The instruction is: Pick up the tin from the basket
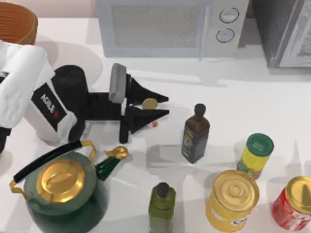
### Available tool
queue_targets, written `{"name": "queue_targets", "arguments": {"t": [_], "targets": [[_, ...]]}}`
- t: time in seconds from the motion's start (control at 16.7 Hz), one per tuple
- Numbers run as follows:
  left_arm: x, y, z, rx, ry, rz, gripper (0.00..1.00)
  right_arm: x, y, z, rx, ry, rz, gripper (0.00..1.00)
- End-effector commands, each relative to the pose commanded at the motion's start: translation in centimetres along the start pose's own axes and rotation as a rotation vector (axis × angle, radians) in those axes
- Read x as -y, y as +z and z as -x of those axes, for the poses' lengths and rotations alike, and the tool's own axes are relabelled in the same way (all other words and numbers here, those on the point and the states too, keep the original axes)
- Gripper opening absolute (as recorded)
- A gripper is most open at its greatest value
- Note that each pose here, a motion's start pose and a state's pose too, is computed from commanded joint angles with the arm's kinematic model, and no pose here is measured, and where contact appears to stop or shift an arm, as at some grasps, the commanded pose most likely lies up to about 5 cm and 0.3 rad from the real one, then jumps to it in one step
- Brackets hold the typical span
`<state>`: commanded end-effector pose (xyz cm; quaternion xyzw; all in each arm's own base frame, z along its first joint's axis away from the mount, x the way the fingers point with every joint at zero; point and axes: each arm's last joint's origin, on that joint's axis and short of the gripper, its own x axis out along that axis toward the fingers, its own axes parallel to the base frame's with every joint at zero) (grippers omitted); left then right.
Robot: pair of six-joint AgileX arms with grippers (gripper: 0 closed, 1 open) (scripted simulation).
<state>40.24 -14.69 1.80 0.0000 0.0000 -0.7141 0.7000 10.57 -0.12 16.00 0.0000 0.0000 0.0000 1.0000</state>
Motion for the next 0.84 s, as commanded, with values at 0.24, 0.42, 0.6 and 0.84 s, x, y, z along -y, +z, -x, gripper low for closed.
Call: {"name": "queue_targets", "arguments": {"t": [0.24, 0.42, 0.6, 0.84], "targets": [[0.0, 0.0, 0.0, 0.0, 0.0, 0.0, 0.68, 0.0, 0.0, 0.0, 0.0, 0.0, 0.0, 1.0], [0.0, 0.0, 0.0, 0.0, 0.0, 0.0, 0.9, 0.0, 0.0, 0.0, 0.0, 0.0, 0.0, 1.0], [0.0, 0.0, 0.0, 0.0, 0.0, 0.0, 1.0, 0.0, 0.0, 0.0, 0.0, 0.0, 0.0, 1.0], [0.0, 0.0, 0.0, 0.0, 0.0, 0.0, 1.0, 0.0, 0.0, 0.0, 0.0, 0.0, 0.0, 1.0]]}}
